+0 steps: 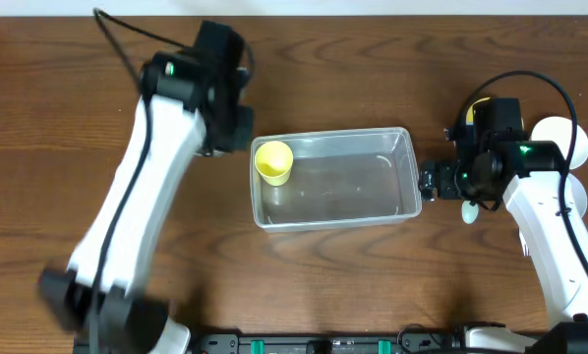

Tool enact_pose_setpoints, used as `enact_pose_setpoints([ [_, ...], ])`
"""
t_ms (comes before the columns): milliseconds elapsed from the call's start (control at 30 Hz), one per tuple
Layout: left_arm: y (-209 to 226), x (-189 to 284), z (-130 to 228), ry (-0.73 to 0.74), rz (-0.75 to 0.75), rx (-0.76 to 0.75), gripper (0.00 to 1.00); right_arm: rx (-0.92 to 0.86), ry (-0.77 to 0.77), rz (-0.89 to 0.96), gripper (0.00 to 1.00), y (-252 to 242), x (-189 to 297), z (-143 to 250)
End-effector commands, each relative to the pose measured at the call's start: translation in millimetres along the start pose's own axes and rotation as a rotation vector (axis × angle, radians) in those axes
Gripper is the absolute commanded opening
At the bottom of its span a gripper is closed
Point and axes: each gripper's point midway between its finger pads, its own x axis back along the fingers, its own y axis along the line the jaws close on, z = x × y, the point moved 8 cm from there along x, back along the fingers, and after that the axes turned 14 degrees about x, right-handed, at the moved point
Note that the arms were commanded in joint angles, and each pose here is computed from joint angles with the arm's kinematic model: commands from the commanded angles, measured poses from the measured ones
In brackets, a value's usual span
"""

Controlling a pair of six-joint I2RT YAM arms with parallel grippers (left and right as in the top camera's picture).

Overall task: Pack container
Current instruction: 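Grasp the grey cup with the left gripper and place it in the container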

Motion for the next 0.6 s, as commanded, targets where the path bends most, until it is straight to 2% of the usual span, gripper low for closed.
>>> enact_pose_setpoints([
  [0,-26.0,28.6,22.2,-0.056,0.058,-0.095,0.06,-0.006,-0.011,0.009,0.99,-0.5,2.9,-4.3],
  [133,-54.1,24.0,43.4,-0.030,0.077,-0.206,0.06,-0.006,-0.010,0.009,0.99,-0.4,2.9,-4.1],
  [300,-75.1,-23.7,62.8,0.042,0.060,-0.282,0.06,-0.006,-0.009,0.009,0.99,-0.4,2.9,-4.0],
  [567,-71.7,-93.5,88.9,0.121,0.017,-0.304,0.06,-0.007,-0.008,0.009,0.99,-0.4,2.9,-3.8],
])
